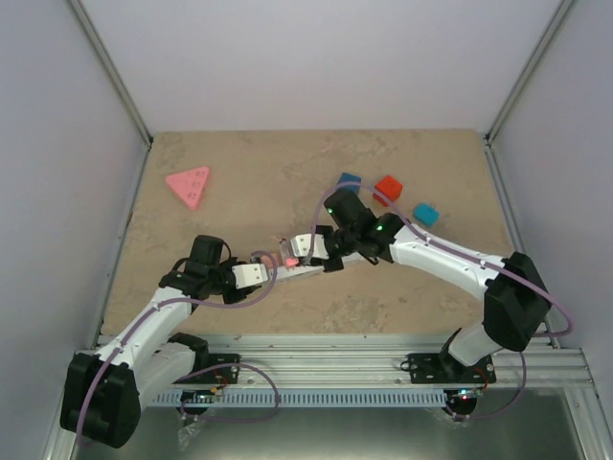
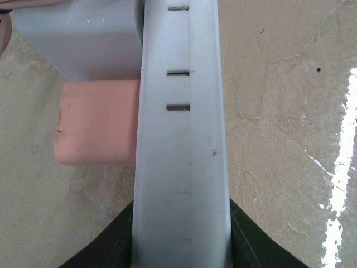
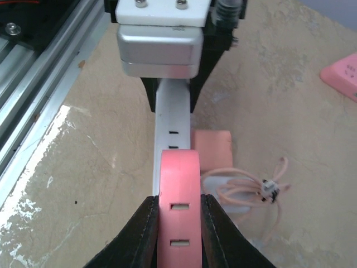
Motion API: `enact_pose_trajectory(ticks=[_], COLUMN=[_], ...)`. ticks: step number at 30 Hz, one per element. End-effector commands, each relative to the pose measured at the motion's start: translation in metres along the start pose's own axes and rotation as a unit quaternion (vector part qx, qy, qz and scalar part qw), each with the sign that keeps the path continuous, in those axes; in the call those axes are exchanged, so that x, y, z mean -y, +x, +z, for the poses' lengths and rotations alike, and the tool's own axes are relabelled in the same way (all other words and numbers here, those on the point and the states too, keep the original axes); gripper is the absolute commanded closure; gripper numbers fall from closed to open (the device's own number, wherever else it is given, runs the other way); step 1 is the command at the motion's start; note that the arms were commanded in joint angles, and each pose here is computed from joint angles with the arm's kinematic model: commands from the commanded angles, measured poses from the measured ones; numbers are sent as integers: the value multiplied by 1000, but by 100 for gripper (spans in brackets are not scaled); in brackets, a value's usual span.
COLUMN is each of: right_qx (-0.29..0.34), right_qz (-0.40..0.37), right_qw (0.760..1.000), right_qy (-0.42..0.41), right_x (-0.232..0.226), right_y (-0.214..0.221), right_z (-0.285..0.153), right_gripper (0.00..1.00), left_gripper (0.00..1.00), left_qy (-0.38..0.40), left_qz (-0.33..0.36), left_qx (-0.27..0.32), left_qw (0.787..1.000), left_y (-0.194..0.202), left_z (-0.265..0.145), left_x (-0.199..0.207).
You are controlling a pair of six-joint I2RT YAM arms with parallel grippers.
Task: Pull the plug off the socket
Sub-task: Remove the plug from the socket, then place the plug at the center of the board.
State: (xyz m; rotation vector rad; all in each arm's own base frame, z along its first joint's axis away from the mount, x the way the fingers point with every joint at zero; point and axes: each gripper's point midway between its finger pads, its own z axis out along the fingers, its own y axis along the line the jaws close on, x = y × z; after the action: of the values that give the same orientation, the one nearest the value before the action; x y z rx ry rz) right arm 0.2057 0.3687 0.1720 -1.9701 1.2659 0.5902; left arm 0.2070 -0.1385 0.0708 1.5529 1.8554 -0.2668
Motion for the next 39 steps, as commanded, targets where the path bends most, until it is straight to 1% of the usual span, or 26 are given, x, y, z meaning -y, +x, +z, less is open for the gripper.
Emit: enact_pose_trajectory(ticks=[1,13,23,29,34,39], right_qx=[13,5,-17,-47,-90,-139], right_qz=[-1,44,81,107,135,158], right_qw=[1000,993,977,958,934,910], right_qy=[19,105,196,261,320,358], right_x=[8,50,86,107,124,130], right_y=[-1,37,73,99,127,156], right_z=[-18,-63,-115,-151,-185,-214], right_gripper=[100,99,99,99,99,100], left_gripper=[100,100,100,100,100,100], left_qy=[-27,-27,-25,-25,-25,-23], left_qz=[10,10,11,11,12,12], left_qx=[20,21,24,25,26,28], left_qw=[999,999,999,999,999,999], left_y=[-10,-10,-11,-12,-13,-13], left_z=[-5,-5,-5,-6,-6,-6], left_x=[-13,-13,-12,-12,-12,-11])
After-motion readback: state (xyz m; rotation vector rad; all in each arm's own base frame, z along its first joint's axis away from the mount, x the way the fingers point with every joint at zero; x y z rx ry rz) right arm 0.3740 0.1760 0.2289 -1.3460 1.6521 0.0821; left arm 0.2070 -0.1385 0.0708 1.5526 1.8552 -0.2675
